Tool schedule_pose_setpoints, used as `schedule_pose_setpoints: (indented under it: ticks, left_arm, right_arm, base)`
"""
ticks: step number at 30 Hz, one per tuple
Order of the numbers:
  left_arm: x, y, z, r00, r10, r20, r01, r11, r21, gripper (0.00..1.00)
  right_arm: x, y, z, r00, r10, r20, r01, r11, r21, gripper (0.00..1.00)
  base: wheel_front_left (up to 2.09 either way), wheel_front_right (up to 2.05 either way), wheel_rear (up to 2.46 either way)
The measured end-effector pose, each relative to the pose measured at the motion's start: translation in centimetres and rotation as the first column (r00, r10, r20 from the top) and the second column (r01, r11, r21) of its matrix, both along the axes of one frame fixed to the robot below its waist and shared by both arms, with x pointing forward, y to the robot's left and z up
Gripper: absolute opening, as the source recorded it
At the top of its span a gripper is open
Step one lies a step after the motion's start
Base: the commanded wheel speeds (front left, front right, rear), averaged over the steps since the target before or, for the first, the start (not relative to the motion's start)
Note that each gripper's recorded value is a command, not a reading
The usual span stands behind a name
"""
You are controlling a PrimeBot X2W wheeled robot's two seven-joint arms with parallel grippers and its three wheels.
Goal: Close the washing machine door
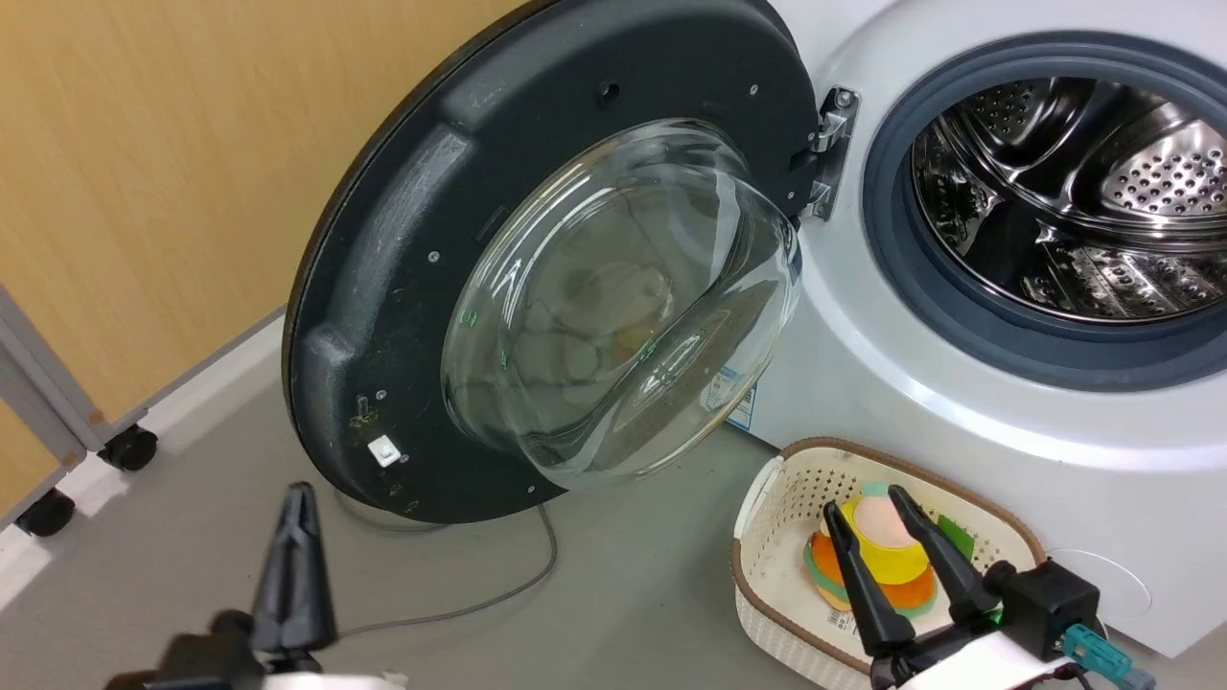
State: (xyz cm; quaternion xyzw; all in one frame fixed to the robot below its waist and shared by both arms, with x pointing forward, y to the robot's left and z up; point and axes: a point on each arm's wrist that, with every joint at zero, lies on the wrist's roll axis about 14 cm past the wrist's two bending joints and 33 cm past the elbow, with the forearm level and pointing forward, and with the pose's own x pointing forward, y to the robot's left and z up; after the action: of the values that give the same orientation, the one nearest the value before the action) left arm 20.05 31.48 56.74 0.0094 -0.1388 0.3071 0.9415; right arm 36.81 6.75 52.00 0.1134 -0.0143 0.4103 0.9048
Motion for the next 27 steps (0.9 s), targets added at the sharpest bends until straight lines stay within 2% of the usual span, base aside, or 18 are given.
schedule_pose_setpoints:
  ticks: [3, 6, 9, 13, 18, 20, 23, 25, 27]
  left_arm:
    - [0.3, 1.1, 0.5, 0.999, -0.022, 0.023, 0.023, 1.000, -0.005, 0.00]
    - [1.0, 2.7, 3.0, 0.997, -0.055, 0.062, 0.051, 0.997, 0.062, 0.00]
    - [2.0, 4.3, 5.2, 0.990, -0.084, 0.116, 0.079, 0.996, 0.042, 0.00]
    - [3.2, 7.6, 7.4, 0.976, -0.092, 0.200, 0.107, 0.992, -0.070, 0.00]
    - [4.7, 12.4, 8.8, 0.960, -0.037, 0.278, 0.110, 0.962, -0.252, 0.00]
    - [5.6, 13.8, 8.4, 0.954, -0.019, 0.299, 0.127, 0.929, -0.346, 0.00]
    - [7.0, 15.2, 7.4, 0.948, 0.004, 0.317, 0.159, 0.860, -0.485, 0.00]
    - [8.0, 15.6, 6.1, 0.949, 0.012, 0.315, 0.186, 0.786, -0.590, 0.00]
    - [9.0, 15.5, 4.6, 0.950, 0.009, 0.313, 0.219, 0.694, -0.686, 0.00]
  right_arm:
    - [0.2, -0.2, 0.1, 1.000, -0.006, 0.003, 0.006, 1.000, 0.003, 1.00]
    - [0.4, -0.6, 0.1, 1.000, -0.023, 0.007, 0.023, 1.000, 0.003, 1.00]
    - [0.4, -1.4, -0.4, 0.999, -0.047, -0.006, 0.047, 0.999, 0.001, 1.00]
    - [0.6, -2.3, -0.8, 0.997, -0.073, -0.014, 0.073, 0.997, -0.004, 1.00]
    - [1.0, -3.1, -1.0, 0.995, -0.096, -0.010, 0.095, 0.995, -0.006, 1.00]
    - [1.2, -3.6, -1.1, 0.994, -0.108, -0.014, 0.108, 0.994, -0.011, 1.00]
    - [1.3, -4.2, -1.4, 0.992, -0.123, -0.023, 0.123, 0.992, -0.016, 1.00]
    - [1.4, -4.7, -1.5, 0.991, -0.135, -0.027, 0.134, 0.991, -0.019, 1.00]
    - [1.5, -5.0, -1.7, 0.989, -0.143, -0.031, 0.143, 0.990, -0.021, 1.00]
  base:
    - [0.00, 0.00, 0.00]
    - [0.00, 0.00, 0.00]
    - [0.00, 0.00, 0.00]
    - [0.00, 0.00, 0.00]
    - [0.00, 0.00, 0.00]
    - [0.00, 0.00, 0.00]
    - [0.00, 0.00, 0.00]
    - [0.00, 0.00, 0.00]
    - [0.00, 0.00, 0.00]
